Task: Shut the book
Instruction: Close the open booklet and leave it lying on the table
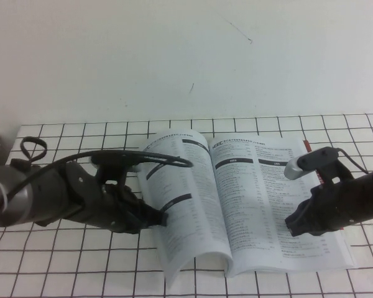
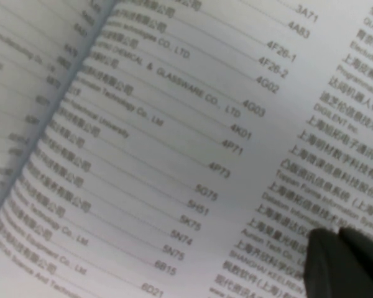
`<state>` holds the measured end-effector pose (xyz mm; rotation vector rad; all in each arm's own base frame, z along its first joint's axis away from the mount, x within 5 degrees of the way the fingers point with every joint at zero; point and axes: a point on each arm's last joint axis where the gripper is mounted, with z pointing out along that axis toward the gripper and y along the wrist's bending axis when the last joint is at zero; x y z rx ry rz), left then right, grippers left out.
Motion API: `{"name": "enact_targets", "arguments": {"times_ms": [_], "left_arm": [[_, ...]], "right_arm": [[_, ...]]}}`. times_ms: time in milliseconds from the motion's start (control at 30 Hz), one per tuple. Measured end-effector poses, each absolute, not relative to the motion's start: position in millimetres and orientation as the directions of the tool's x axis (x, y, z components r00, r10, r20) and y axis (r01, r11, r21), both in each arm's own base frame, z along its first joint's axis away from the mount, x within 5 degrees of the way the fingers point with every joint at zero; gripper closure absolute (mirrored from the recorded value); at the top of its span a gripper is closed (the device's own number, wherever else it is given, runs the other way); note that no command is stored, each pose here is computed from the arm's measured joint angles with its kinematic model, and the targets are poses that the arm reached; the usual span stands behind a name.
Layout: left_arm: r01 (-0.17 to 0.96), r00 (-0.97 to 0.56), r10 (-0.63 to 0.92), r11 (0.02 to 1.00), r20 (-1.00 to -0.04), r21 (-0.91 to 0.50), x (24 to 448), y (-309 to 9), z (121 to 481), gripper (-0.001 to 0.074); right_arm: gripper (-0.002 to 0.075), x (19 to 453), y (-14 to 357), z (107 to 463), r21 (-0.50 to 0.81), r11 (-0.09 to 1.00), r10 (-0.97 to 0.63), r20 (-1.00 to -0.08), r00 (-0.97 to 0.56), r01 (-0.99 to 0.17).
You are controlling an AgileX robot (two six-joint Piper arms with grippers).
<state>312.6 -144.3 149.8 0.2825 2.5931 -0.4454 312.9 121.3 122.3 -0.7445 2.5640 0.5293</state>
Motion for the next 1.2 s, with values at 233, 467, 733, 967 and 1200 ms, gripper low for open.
{"name": "enact_targets", "arguments": {"times_ms": [233,467,733,967,1200], "left_arm": [[0.449,-0.752,0.181,0.845,-0.634,-0.291,296,-197,207,0.0738],[0.533,-0.61,0.146,0.803,-0.779,-0.267,278,-198,271,0.0738],[0.637,-0.326,0.124,0.761,-0.937,-0.12,232,-167,360,0.0738],[0.623,-0.279,0.1,0.776,-0.955,-0.101,187,-117,403,0.0738],[0.388,-0.411,0.154,0.921,-0.898,-0.019,161,-55,405,0.0738]], "right_arm": [[0.0729,315,121,123,0.244,0.789,-0.402,-0.491,-0.773,-0.565],[0.0729,318,121,157,0.174,0.801,-0.382,-0.588,-0.713,-0.573],[0.0729,298,109,253,-0.046,0.795,-0.399,-0.789,-0.466,-0.604],[0.0729,239,98,330,-0.224,0.69,-0.485,-0.848,-0.211,-0.688],[0.0729,176,71,362,-0.359,0.649,-0.621,-0.76,-0.194,-0.671]]}}
